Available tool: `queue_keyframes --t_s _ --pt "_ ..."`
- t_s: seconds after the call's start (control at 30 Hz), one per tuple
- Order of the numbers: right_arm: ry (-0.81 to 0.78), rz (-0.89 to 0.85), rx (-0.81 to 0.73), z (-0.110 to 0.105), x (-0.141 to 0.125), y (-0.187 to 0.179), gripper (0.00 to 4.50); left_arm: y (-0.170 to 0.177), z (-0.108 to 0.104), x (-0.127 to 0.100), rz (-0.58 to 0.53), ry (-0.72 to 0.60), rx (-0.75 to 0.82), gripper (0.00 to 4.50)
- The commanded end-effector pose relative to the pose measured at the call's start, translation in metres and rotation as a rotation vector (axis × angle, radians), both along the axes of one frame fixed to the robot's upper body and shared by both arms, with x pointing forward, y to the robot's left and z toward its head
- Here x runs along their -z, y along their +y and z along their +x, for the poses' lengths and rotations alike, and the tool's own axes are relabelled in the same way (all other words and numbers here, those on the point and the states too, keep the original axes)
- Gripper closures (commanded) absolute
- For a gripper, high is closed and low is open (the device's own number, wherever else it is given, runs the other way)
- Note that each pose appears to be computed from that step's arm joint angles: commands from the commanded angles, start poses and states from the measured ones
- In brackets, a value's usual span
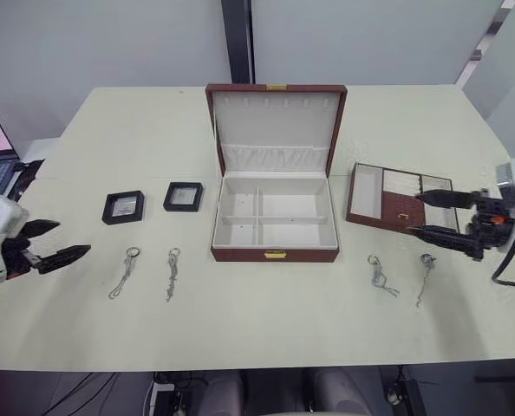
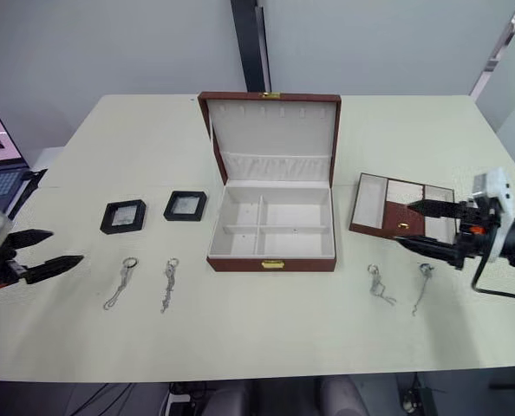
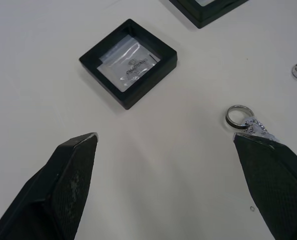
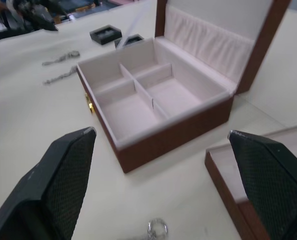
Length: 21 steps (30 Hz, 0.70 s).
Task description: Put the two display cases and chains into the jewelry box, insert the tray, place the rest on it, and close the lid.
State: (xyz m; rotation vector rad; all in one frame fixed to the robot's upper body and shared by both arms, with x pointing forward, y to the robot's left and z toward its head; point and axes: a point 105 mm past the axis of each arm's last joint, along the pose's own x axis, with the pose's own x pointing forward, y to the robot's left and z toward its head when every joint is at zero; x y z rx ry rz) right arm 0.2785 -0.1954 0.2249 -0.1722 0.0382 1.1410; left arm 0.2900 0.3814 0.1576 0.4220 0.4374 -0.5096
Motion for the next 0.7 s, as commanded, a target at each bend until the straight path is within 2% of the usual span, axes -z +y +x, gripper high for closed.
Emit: queue_keyframes --t_s 0.03,0.2,0.3,0.4,0.53,0.7 --pt "-0.095 0.031 -0.113 -0.013 -0.019 0.041 0.01 -0.012 0.015 -0.005 0.080 0.015 0.097 0.00" --pt "-0.139 0.035 -0.136 -0.014 -0.020 0.065 0.01 -0.028 0.037 -0.004 0.128 0.054 0.186 0.00" --pt "-0.152 0.030 -0.132 -0.014 -0.019 0.070 0.01 -0.030 0.042 0.000 0.157 0.084 0.208 0.00" --pt "-0.164 0.021 -0.115 -0.017 -0.019 0.071 0.01 -0.033 0.048 -0.012 0.129 0.050 0.213 0.00" --pt "-0.152 0.015 -0.116 -0.021 -0.015 0.072 0.01 -0.030 0.049 -0.011 0.131 0.050 0.193 0.00" --pt "-0.152 0.012 -0.085 -0.021 -0.011 0.069 0.01 -0.021 0.039 -0.020 0.013 0.010 0.129 0.00"
